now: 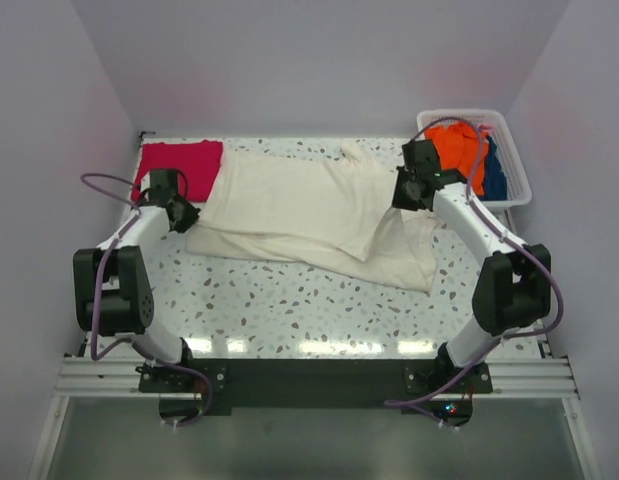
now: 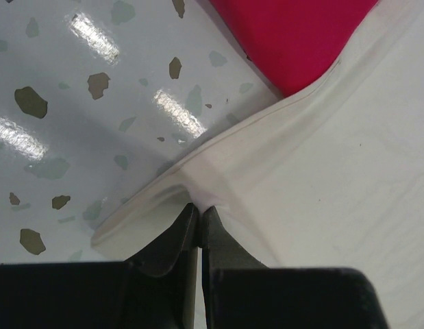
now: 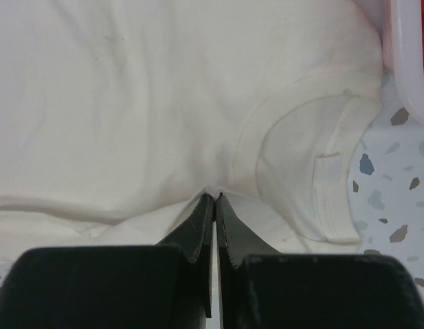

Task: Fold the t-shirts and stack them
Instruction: Fold the tshirt

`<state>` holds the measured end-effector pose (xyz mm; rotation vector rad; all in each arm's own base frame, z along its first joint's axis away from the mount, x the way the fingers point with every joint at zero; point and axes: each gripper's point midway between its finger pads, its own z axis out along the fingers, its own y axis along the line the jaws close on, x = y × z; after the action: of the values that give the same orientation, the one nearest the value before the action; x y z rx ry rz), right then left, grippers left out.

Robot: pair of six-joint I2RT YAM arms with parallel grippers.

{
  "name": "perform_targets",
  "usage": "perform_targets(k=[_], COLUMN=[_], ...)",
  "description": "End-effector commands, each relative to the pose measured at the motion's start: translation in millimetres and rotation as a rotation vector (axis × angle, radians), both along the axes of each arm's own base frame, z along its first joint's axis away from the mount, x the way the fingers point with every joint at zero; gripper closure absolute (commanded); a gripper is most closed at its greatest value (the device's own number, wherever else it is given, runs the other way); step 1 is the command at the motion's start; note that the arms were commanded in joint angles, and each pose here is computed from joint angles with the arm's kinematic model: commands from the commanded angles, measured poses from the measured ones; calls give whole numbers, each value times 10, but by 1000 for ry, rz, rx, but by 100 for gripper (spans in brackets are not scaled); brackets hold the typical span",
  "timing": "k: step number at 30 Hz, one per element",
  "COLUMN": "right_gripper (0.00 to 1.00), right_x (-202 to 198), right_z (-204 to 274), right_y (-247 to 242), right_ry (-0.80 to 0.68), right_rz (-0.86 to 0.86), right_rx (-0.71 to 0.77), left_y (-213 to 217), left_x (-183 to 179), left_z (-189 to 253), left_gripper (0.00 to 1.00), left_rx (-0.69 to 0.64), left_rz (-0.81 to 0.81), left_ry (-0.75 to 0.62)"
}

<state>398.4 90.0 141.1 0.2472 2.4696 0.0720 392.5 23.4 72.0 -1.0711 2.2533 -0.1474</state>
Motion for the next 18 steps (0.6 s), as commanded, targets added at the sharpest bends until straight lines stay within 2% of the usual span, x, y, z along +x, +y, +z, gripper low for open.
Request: perform_targets(k=[1,13,18], right_gripper=[100,100,100], right_x=[222,93,122], right_z=[281,140,137], right_y=[57,-293,-276], right_ry=[-93,-68,-72], right_rz=[21,-66,-66], right_rx=[16,5,17], left_y=[33,-56,-109], left_x=[268,458,500], left_z=[194,152,94], left_gripper=[97,97,92], left_rx=[11,-14,-22], left_rz=[11,-37,-58], left_ry=[-86,-100,-90])
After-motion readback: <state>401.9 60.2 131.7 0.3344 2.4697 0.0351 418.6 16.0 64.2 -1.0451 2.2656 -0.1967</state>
